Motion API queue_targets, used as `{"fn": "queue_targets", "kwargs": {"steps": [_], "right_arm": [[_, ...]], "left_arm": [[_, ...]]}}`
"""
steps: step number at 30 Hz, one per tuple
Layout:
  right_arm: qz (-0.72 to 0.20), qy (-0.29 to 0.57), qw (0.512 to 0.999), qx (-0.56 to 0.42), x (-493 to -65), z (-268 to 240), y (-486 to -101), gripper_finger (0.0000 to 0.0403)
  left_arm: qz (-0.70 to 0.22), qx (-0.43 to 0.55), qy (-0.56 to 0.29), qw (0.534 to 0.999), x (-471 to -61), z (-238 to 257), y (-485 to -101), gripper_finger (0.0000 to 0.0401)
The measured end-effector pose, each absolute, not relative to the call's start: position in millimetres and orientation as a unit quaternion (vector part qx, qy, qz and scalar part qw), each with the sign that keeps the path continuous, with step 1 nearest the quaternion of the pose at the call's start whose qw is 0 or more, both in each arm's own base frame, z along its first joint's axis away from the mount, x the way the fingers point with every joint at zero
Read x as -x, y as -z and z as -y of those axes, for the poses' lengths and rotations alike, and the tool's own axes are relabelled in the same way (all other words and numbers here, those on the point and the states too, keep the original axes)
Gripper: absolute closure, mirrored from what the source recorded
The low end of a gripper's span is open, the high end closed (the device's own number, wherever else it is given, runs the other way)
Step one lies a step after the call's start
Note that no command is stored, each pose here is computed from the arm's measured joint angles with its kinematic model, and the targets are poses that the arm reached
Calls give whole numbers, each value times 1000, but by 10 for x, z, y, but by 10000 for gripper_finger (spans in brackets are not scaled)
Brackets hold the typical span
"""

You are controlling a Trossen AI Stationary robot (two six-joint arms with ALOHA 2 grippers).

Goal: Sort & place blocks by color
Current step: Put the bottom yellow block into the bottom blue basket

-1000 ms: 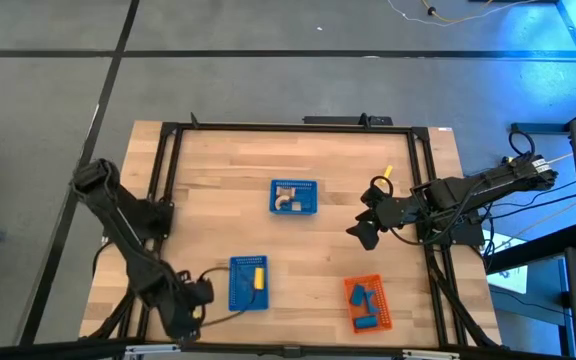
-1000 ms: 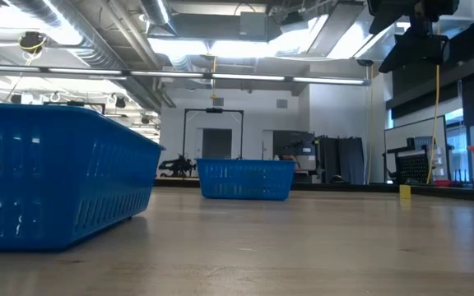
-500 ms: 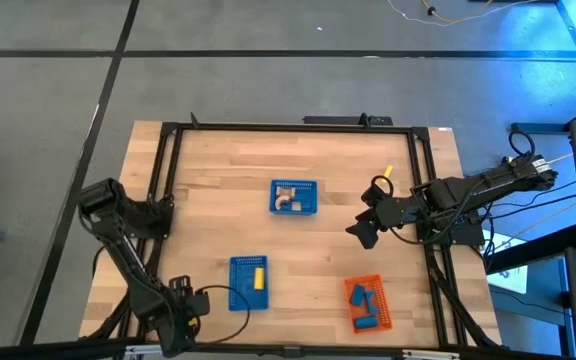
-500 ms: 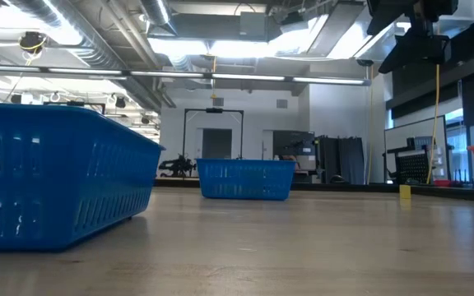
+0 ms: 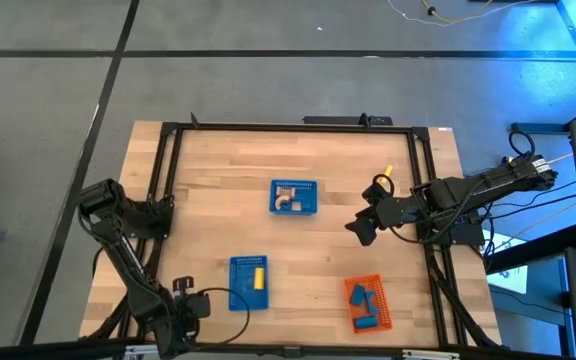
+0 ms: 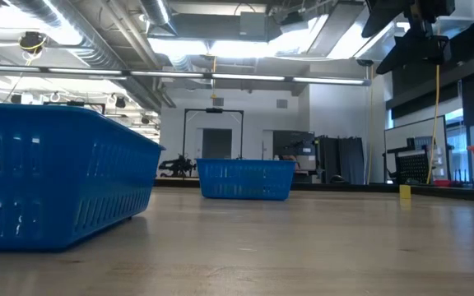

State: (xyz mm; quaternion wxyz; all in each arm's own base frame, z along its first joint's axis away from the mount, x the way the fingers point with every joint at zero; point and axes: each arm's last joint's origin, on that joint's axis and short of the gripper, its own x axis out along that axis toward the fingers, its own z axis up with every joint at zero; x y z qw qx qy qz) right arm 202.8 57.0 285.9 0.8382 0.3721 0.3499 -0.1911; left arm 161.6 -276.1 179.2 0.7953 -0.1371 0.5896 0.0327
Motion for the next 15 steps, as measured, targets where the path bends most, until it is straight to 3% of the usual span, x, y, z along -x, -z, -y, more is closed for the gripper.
{"fn": "queue_targets", "kwargs": {"steps": [5, 11, 15], "right_arm": [[-350, 191, 838, -372, -2029, -570, -2858, 109], [-350, 191, 838, -372, -2028, -570, -2858, 109], [-350, 192, 838, -373, -2028, -570, -2858, 109]], "left_arm": [[-583, 157, -19, 797, -1638, 2651, -1993, 287], [-430, 174, -24, 886, -1788, 2131, -2696, 287], [-415, 144, -34, 898, -2104, 1806, -2771, 287]]}}
